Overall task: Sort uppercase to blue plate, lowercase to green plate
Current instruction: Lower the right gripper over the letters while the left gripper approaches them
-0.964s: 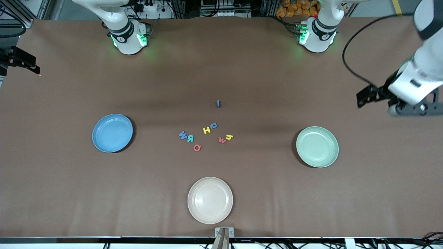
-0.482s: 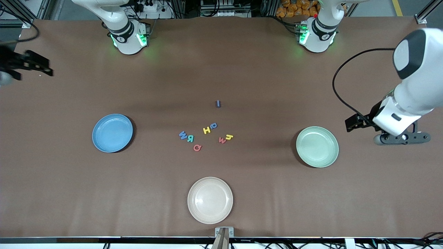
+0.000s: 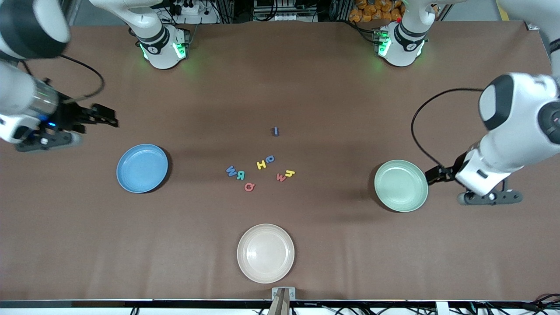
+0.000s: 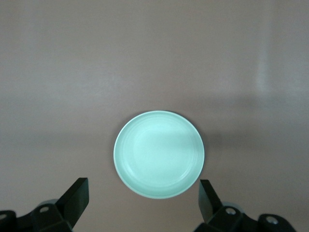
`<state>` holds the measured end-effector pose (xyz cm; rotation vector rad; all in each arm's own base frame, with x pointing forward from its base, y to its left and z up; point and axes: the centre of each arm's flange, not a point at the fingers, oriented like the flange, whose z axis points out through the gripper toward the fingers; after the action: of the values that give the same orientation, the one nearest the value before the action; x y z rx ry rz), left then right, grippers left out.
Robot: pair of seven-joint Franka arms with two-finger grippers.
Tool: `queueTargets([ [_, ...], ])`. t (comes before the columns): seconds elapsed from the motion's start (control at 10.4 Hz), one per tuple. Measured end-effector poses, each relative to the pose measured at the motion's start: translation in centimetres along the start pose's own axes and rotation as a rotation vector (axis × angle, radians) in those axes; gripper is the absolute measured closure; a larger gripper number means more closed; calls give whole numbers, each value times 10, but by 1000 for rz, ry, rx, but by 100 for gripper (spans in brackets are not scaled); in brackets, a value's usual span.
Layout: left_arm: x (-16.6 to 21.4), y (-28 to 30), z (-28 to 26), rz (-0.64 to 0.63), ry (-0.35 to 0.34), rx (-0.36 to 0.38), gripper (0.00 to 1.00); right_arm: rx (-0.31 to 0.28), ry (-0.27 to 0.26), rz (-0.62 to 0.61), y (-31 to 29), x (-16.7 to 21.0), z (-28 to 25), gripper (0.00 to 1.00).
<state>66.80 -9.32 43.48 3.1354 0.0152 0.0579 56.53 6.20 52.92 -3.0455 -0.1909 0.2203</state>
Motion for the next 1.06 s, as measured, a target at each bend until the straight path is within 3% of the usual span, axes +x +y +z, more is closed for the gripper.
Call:
queueTargets([
  [0.29,9,18,54,-60,-27,-19,0,-9,30,20,-37,8,47,0],
  [0.68,12,44,72,-116,-5,-31,0,11,57,14,-81,19,105,0],
  [1.06,13,85,99,-166,43,-59,0,13,141,51,-145,31,185,0],
])
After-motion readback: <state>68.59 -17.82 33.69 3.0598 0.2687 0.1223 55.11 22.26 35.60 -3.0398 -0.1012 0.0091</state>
